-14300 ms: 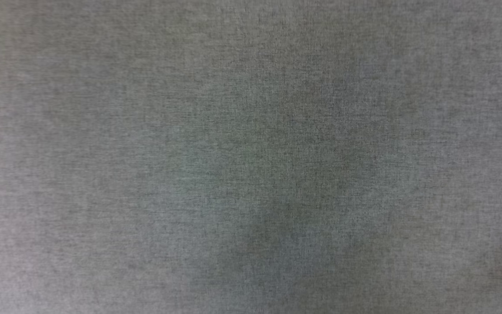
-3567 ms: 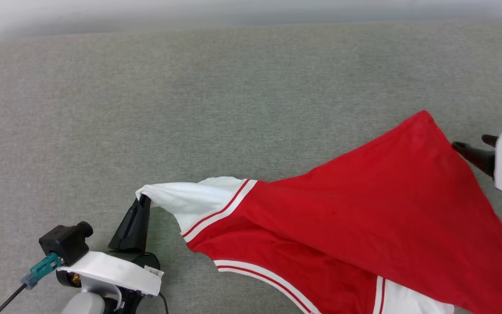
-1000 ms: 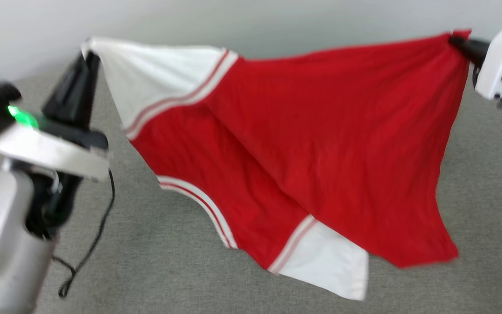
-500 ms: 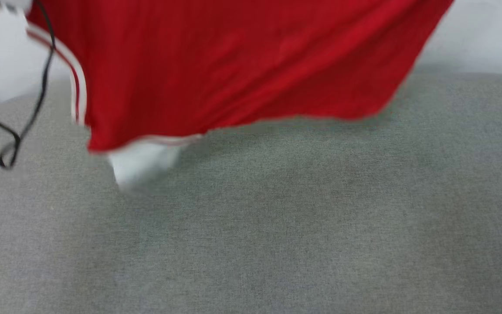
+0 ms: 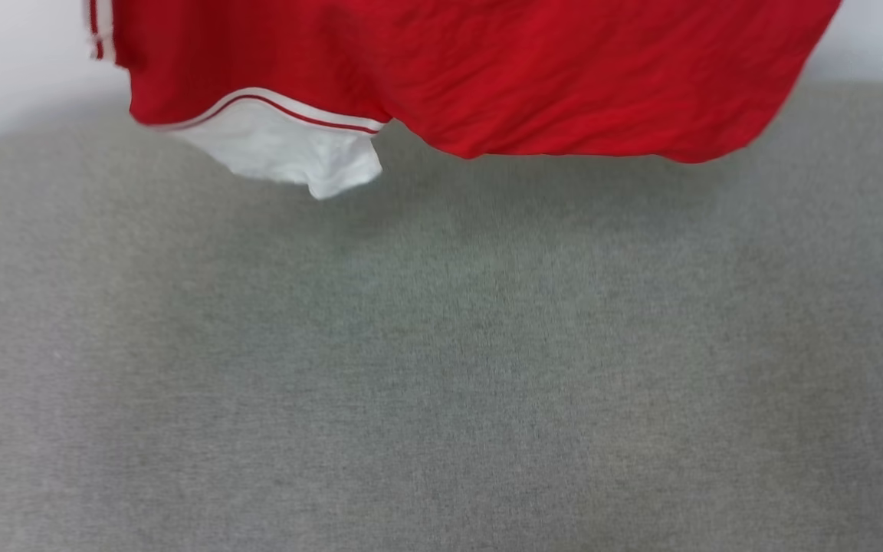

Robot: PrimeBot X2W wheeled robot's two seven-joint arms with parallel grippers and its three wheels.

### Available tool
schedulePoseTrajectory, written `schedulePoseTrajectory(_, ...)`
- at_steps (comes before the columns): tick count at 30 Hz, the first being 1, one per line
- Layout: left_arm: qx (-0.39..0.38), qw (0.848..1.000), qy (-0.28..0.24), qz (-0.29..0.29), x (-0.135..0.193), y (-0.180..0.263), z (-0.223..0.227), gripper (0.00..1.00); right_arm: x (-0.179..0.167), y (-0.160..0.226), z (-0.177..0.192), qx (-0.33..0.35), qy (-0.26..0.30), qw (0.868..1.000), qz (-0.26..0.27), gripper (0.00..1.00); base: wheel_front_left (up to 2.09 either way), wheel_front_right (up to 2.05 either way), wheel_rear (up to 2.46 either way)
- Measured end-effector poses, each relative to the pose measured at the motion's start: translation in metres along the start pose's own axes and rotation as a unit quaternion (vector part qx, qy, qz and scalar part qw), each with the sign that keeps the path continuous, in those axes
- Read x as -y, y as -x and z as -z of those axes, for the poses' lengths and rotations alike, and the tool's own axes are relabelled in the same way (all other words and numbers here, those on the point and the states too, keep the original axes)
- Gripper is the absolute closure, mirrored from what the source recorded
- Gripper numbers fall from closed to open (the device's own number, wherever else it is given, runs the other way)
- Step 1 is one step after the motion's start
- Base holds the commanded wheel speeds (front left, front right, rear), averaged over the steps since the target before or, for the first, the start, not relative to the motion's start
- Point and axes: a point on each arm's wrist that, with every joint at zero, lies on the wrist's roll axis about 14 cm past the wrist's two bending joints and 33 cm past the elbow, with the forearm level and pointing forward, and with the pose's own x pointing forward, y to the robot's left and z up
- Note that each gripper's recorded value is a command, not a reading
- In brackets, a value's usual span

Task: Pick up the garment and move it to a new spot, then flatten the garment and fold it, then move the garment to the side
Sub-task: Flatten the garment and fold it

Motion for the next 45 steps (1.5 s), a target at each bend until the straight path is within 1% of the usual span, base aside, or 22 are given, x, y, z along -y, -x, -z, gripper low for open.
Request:
schedulePoseTrajectory(5,-0.016,1.0,-0.003,0.016,0.008,-0.028,0.033,1.0,-0.003,-0.03,0.001,0.01,0.011,1.0,-0.004,1.0,0.0,0.0,0.0)
schedulePoseTrajectory(8,-0.009,1.0,-0.005,0.025,0.014,-0.045,0.051,1.0,0.005,-0.052,0.018,0.002,0.004,1.0,0.001,1.0,0.0,0.0,0.0)
schedulePoseTrajectory(12,-0.019,0.999,-0.018,0.041,0.023,-0.064,0.09,1.0,0.012,-0.082,0.033,-0.002,0.005,1.0,0.005,1.0,0.0,0.0,0.0)
schedulePoseTrajectory(14,-0.01,0.999,-0.027,0.04,0.021,-0.072,0.103,1.0,0.017,-0.096,0.04,-0.001,0.01,1.0,0.01,1.0,0.0,0.0,0.0)
schedulePoseTrajectory(16,-0.014,0.998,-0.037,0.044,0.022,-0.078,0.123,1.0,0.019,-0.111,0.057,-0.015,0.022,1.0,0.012,1.0,0.0,0.0,0.0)
schedulePoseTrajectory(19,-0.017,0.998,-0.038,0.047,0.023,-0.084,0.148,1.0,0.016,-0.131,0.082,-0.024,0.02,1.0,0.004,1.0,0.0,0.0,0.0)
schedulePoseTrajectory(23,-0.01,0.999,-0.029,0.02,0.004,-0.09,0.167,1.0,0.026,-0.148,0.114,-0.038,0.018,0.999,0.012,1.0,0.0,0.0,0.0)
schedulePoseTrajectory(25,-0.02,1.0,-0.017,0.01,-0.001,-0.09,0.184,1.0,0.026,-0.156,0.131,-0.044,0.015,0.999,0.01,1.0,0.0,0.0,0.0)
schedulePoseTrajectory(28,-0.041,0.999,-0.002,0.009,0.002,-0.087,0.221,1.0,0.029,-0.165,0.149,-0.046,0.016,0.999,0.009,1.0,0.0,0.0,0.0)
schedulePoseTrajectory(31,-0.062,0.998,0.022,0.006,0.003,-0.078,0.259,1.0,0.037,-0.172,0.179,-0.06,0.015,0.998,0.014,1.0,0.0,0.0,0.0)
schedulePoseTrajectory(35,-0.11,0.993,0.053,-0.01,-0.005,-0.048,0.325,1.0,0.04,-0.178,0.231,-0.086,0.004,0.996,0.012,1.0,0.0,0.0,0.0)
schedulePoseTrajectory(38,-0.135,0.987,0.085,-0.023,-0.008,-0.024,0.361,1.0,0.042,-0.175,0.267,-0.107,-0.011,0.994,0.013,1.0,0.0,0.0,0.0)
schedulePoseTrajectory(42,-0.172,0.978,0.115,-0.026,-0.001,0.009,0.395,1.0,0.044,-0.161,0.309,-0.143,-0.023,0.989,0.013,1.0,0.0,0.0,0.0)
schedulePoseTrajectory(45,-0.176,0.975,0.131,-0.017,0.007,0.024,0.397,1.0,0.039,-0.149,0.323,-0.154,-0.032,0.988,0.007,1.0,0.0,0.0,0.0)
